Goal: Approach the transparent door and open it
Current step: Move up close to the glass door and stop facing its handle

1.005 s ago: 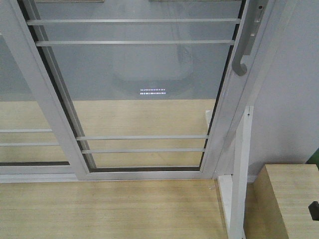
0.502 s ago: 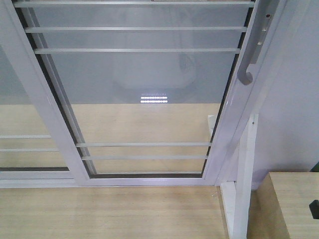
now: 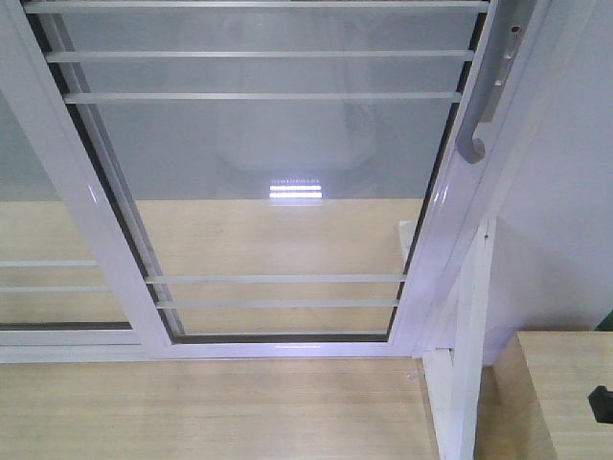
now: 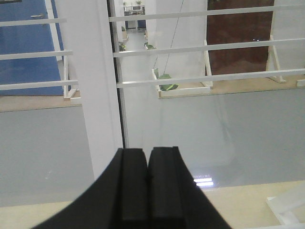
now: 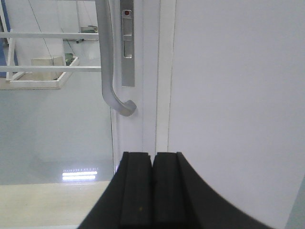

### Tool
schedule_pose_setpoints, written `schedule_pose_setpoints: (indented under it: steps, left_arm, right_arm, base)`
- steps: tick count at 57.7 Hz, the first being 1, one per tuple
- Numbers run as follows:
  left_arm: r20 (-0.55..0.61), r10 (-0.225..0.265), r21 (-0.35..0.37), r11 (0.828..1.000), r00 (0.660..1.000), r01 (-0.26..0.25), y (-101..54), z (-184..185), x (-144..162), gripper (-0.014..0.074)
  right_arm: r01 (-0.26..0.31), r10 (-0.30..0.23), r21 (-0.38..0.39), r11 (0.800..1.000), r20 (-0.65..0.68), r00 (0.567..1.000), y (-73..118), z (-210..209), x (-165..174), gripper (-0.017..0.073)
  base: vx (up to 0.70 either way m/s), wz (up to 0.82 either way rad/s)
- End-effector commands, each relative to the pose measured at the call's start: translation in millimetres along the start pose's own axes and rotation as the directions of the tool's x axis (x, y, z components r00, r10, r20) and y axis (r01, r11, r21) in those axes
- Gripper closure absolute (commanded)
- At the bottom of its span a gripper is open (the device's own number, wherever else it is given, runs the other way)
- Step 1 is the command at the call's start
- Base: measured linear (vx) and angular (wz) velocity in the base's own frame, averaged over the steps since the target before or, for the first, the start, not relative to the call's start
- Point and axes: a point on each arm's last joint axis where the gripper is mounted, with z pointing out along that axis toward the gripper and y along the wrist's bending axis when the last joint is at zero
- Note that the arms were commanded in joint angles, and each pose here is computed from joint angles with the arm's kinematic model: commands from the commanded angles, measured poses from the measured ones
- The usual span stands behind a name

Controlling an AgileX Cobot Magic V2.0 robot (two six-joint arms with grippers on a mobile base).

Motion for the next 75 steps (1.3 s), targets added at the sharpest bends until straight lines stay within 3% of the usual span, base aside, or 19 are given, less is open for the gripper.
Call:
schedule_pose_setpoints:
  steps: [1,31,43,48,52,63,75]
  left_arm:
    - [0.049,-0.013,-0.002,1.000,0.999,0.013,0.2,2,-4,0.0600]
    - [0.049,-0.013,-0.002,1.000,0.999,0.013,0.2,2,-4,0.0600]
    - [0.085,-0.012,-0.003,1.000,0.996,0.013,0.3,1,-7,0.0600]
    - [0.108,-0.046,-0.001,0.999,0.993,0.046,0.4,1,-9,0.0600]
    - [0.136,-0.073,0.003,0.997,0.988,0.073,0.5,1,-11,0.0600]
    - [0.338,-0.082,0.014,0.997,0.938,0.082,1.4,-4,-33,0.0600]
    - [0.500,-0.068,0.018,0.997,0.863,0.068,3.5,-23,-98,0.0600]
  right_arm:
    - [0.016,-0.016,0.001,1.000,0.062,0.998,0.1,1,-6,0.0568]
    - [0.016,-0.016,0.001,1.000,0.063,0.998,0.1,1,-6,0.0568]
    - [0.020,-0.019,-0.001,1.000,0.132,0.991,0.5,1,-12,0.0568]
    - [0.058,-0.057,0.003,0.998,0.175,0.983,0.8,0,-16,0.0568]
    - [0.057,-0.056,0.001,0.998,0.213,0.976,1.1,-1,-20,0.0568]
    - [-0.096,0.107,-0.048,0.994,0.389,0.915,0.7,-8,-44,0.0566]
    - [-0.023,0.035,-0.029,0.999,0.512,0.858,0.8,-33,-114,0.0565]
  base:
    - [0.00,0.00]
    - [0.00,0.00]
    - [0.00,0.00]
    - [0.00,0.00]
    - [0.00,0.00]
    - [0.00,0.00]
    - [0.00,0.00]
